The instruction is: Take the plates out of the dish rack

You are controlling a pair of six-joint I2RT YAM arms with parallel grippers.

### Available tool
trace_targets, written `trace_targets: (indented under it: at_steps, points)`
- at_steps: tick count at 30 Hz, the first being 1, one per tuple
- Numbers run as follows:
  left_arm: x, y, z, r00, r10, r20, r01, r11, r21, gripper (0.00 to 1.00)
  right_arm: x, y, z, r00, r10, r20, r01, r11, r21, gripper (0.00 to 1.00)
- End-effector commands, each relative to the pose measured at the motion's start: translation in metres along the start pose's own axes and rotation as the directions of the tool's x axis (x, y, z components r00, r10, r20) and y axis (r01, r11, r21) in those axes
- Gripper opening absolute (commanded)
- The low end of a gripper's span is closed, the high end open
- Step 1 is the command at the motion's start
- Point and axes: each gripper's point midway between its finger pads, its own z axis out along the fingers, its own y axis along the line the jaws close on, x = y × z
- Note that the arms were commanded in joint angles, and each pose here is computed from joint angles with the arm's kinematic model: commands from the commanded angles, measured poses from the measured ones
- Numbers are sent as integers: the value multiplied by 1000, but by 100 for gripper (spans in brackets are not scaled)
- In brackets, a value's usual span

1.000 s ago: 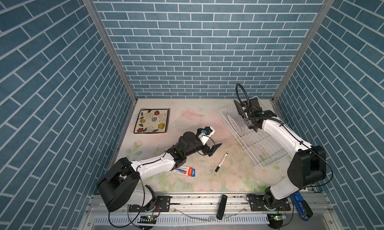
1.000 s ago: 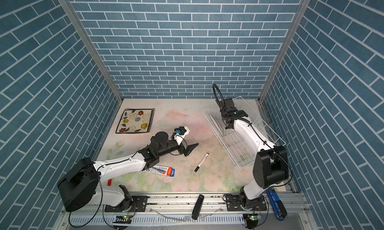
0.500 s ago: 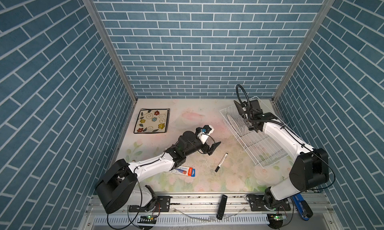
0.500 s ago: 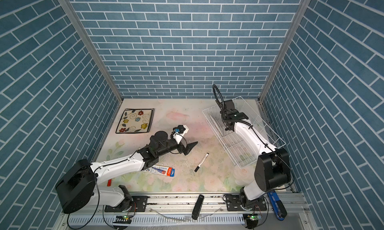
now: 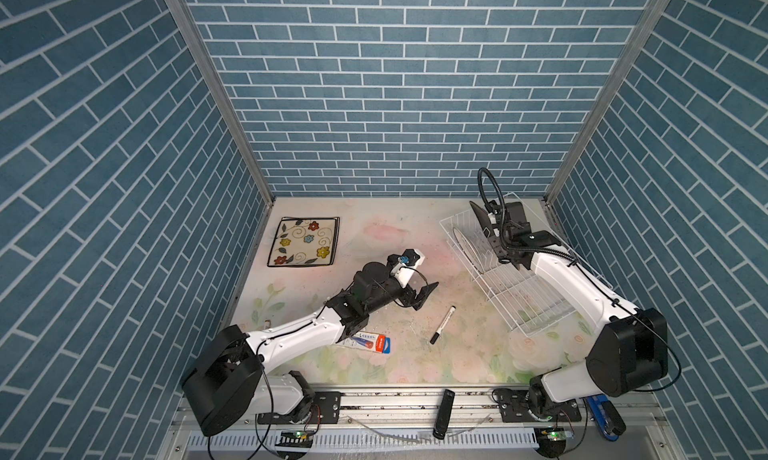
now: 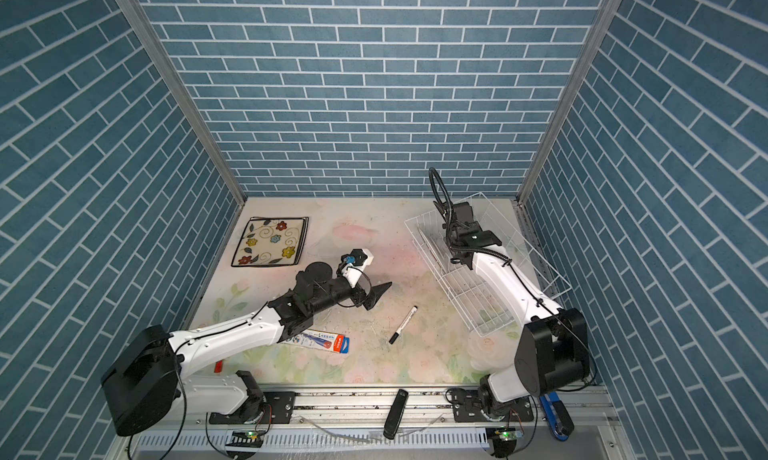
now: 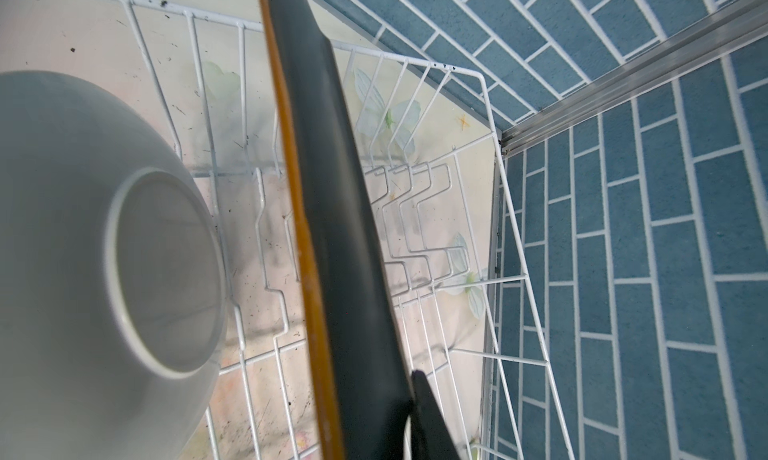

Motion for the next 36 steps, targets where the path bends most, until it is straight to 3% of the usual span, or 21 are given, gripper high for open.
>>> trace_targets:
  at_steps: [1, 7, 15, 36]
  points:
    - [-10, -1, -3, 1000, -5, 21, 5, 1000, -5, 99, -33, -23, -25, 979, 116, 170, -126, 991, 46, 0]
    - [-9, 1, -3, 1000, -20, 14, 20, 1000, -17, 99, -41, -25, -34, 969, 88, 231, -98, 995, 34, 0]
    - [-3, 6, 0, 998, -69, -13, 69, 997, -42, 99, -52, -41, -53, 939, 111, 325, -141, 987, 71, 0]
    - [-10, 8, 3, 989, -148, -24, 146, 988, -54, 100, -56, -50, -95, 923, 62, 381, -84, 996, 42, 0]
